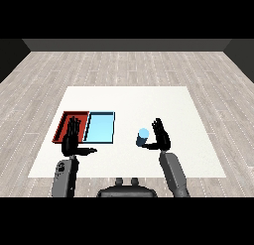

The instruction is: Pick the blue can and put it in the blue box

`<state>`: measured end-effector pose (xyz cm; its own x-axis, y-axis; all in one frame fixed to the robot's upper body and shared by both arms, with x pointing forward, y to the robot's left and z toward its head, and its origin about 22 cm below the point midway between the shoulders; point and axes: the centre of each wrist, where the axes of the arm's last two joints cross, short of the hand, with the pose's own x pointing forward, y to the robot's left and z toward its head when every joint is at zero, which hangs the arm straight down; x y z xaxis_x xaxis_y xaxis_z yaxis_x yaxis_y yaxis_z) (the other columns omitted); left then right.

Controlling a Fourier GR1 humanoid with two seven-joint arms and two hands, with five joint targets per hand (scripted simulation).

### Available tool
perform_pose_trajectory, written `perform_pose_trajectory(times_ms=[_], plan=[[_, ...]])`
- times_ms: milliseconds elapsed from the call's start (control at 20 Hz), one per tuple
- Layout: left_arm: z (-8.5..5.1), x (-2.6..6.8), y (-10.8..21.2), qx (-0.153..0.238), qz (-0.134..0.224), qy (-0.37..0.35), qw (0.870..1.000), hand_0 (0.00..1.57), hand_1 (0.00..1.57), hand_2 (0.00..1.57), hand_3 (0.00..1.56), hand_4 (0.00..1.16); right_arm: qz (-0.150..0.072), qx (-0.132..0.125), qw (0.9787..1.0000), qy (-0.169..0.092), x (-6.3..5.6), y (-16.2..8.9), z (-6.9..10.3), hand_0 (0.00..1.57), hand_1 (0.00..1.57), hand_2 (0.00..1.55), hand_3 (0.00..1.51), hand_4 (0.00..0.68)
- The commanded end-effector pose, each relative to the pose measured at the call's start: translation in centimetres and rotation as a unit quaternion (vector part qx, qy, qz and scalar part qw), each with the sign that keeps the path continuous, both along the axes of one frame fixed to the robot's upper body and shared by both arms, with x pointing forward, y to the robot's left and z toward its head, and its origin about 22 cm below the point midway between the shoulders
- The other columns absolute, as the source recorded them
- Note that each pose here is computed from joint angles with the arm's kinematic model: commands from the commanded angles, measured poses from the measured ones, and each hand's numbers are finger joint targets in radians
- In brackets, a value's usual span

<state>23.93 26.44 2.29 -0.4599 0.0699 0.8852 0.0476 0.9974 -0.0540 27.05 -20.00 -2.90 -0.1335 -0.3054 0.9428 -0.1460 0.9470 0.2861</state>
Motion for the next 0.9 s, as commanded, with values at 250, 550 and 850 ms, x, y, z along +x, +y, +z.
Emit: perform_pose_trajectory(times_ms=[250, 550, 850], plan=[[0.5, -0.67, 0.0, 0.003, 0.005, 0.008, 1.0, 0.0, 0.0, 0.0, 0.0, 0.0, -0.002, 0.01, 0.9997, 0.021, -0.2, 2.4, -1.5, 0.0, 0.0, 0.0, 0.0, 0.0], [0.6, 0.02, 0.5, 0.001, 0.002, 0.003, 1.0, 0.0, 0.0, 0.0, 0.0, 0.0, 0.006, 0.017, 0.9995, 0.028, 2.4, 2.8, -2.2, 0.0, 0.0, 0.0, 0.0, 0.0], [1.7, 0.1, -1.5, -0.002, 0.01, -0.001, 1.0, 0.0, 0.0, 0.0, 0.0, 0.0, 0.016, 0.016, 0.9991, 0.035, 2.7, 2.3, -1.3, 0.0, 0.0, 0.0, 0.0, 0.0]])
